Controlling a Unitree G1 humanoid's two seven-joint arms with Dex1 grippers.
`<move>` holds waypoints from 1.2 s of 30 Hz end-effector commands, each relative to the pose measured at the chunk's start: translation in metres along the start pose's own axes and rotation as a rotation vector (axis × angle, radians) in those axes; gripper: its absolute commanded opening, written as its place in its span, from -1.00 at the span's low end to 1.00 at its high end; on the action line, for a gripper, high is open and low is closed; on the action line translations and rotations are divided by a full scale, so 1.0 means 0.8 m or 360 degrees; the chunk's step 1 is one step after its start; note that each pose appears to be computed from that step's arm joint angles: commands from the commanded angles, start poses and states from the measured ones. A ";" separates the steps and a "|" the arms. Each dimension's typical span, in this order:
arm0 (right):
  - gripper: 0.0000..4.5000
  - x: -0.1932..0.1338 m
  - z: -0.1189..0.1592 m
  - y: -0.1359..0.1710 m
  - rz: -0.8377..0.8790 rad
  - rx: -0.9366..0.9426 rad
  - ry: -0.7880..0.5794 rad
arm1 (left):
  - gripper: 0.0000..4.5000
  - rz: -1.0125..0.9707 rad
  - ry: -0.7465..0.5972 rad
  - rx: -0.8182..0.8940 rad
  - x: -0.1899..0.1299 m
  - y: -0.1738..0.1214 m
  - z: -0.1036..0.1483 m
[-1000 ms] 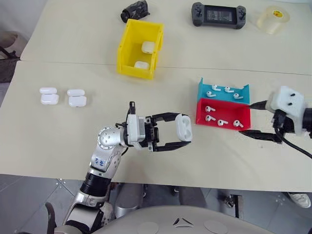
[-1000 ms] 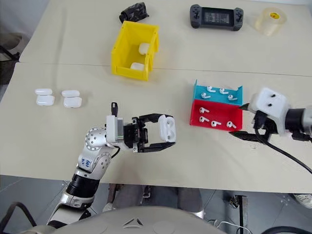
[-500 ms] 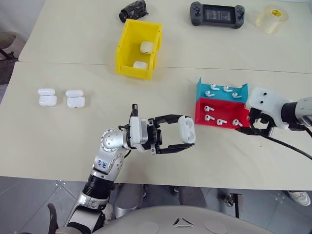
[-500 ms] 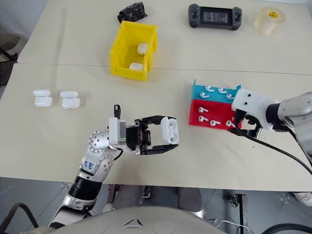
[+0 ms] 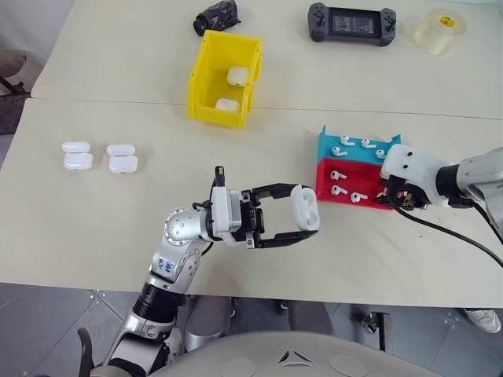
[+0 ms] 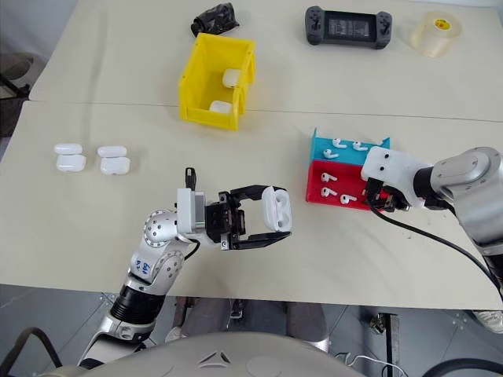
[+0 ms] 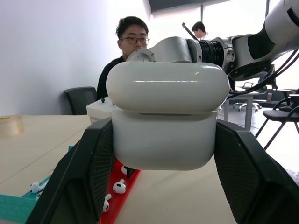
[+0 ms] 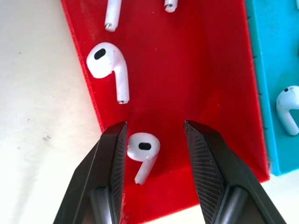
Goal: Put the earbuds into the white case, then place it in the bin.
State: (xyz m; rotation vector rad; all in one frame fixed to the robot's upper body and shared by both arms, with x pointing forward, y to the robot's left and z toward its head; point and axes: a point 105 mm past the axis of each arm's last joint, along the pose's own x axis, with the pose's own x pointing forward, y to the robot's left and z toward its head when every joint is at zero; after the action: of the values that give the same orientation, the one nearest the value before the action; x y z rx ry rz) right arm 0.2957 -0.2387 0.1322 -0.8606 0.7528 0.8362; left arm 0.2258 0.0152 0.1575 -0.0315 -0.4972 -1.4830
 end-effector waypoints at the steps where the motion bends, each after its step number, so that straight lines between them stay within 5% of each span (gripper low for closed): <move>1: -0.11 -0.016 0.008 -0.003 -0.0035 -0.0055 0.0014 | 0.24 -0.0025 -0.0063 0.0040 0.004 -0.006 0.014; 32: -0.11 -0.007 -0.009 0.008 -0.0012 -0.0066 0.0165 | 0.24 -0.0008 -0.0051 0.0054 0.003 -0.001 0.015; 36: -0.52 -0.006 -0.011 0.010 -0.0001 -0.0065 0.0176 | 0.24 -0.0008 -0.0051 0.0055 0.004 -0.001 0.015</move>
State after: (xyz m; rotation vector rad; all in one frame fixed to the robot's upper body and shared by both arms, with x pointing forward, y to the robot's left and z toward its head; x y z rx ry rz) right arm 0.2856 -0.2416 0.1296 -0.9323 0.8241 0.8217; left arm 0.2272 0.0169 0.1558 -0.0276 -0.4822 -1.4735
